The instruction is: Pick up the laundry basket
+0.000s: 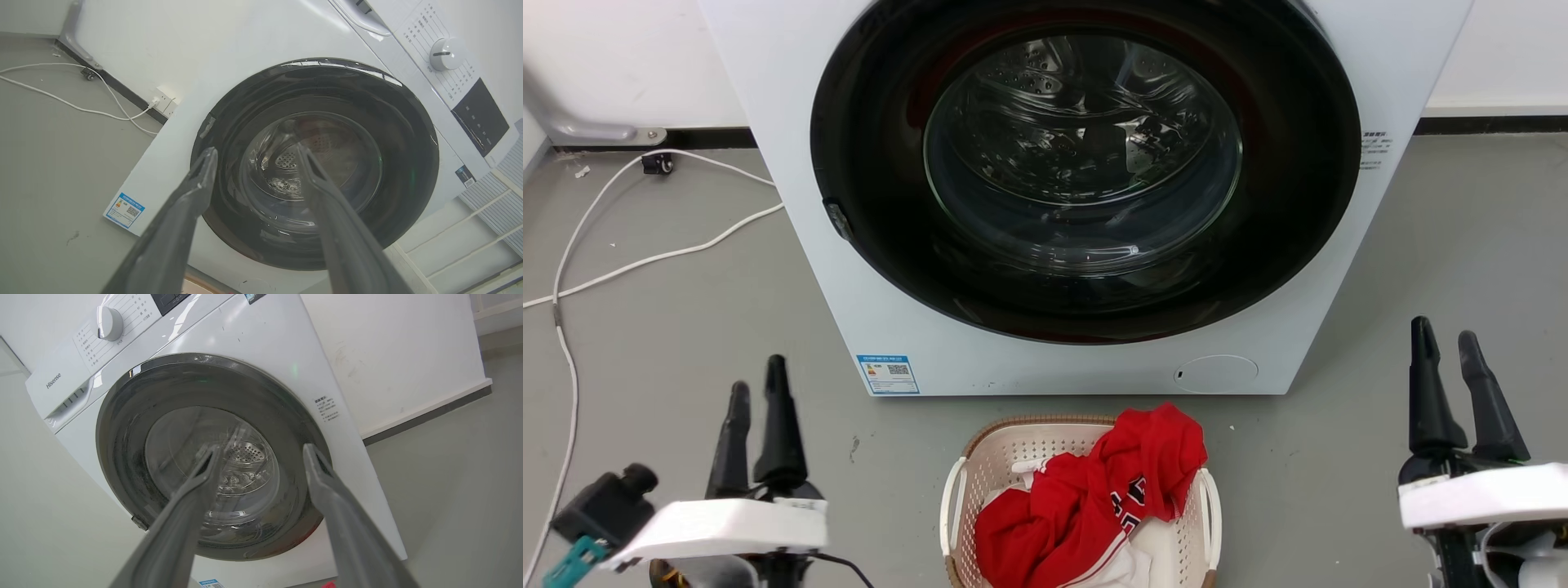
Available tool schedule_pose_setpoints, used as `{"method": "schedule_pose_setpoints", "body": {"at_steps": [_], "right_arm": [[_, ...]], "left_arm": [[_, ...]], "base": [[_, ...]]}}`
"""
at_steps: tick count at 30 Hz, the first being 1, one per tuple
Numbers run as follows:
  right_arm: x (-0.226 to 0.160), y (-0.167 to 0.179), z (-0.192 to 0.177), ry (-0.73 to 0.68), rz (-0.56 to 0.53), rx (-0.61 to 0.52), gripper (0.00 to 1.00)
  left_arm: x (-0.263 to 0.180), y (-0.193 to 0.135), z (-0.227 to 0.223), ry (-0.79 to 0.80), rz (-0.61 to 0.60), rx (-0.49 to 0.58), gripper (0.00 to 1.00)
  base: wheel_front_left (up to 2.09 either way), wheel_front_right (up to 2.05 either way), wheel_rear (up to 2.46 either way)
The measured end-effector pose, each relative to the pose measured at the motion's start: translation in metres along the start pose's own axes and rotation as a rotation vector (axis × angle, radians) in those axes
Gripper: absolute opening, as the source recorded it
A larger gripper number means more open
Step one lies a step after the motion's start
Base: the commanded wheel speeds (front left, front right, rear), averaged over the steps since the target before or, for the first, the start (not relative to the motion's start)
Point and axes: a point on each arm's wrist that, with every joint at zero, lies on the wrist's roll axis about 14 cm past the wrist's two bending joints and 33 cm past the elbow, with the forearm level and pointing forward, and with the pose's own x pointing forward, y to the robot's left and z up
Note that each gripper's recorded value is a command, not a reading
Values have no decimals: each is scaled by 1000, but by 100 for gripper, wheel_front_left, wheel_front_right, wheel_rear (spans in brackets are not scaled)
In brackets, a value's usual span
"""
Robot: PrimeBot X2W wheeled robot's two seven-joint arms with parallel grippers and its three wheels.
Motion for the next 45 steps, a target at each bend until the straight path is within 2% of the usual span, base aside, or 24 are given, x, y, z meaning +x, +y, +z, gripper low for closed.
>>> {"method": "schedule_pose_setpoints", "body": {"at_steps": [6, 21, 37, 45], "right_arm": [[-4, 2, -5, 14, 12, -83, 100], [-18, -5, -29, 84, 14, -260, 100], [-25, -7, -41, 120, 37, -416, 100], [-27, -5, -44, 123, 56, -468, 100]], "left_arm": [[-5, -22, -16, 37, -87, 144, 100], [-15, -40, -44, 94, -172, 401, 100], [-26, -45, -66, 136, -233, 579, 100], [-31, -47, -73, 142, -260, 619, 100]], "base": [[0, 0, 0], [0, 0, 0], [0, 0, 0], [0, 0, 0]]}}
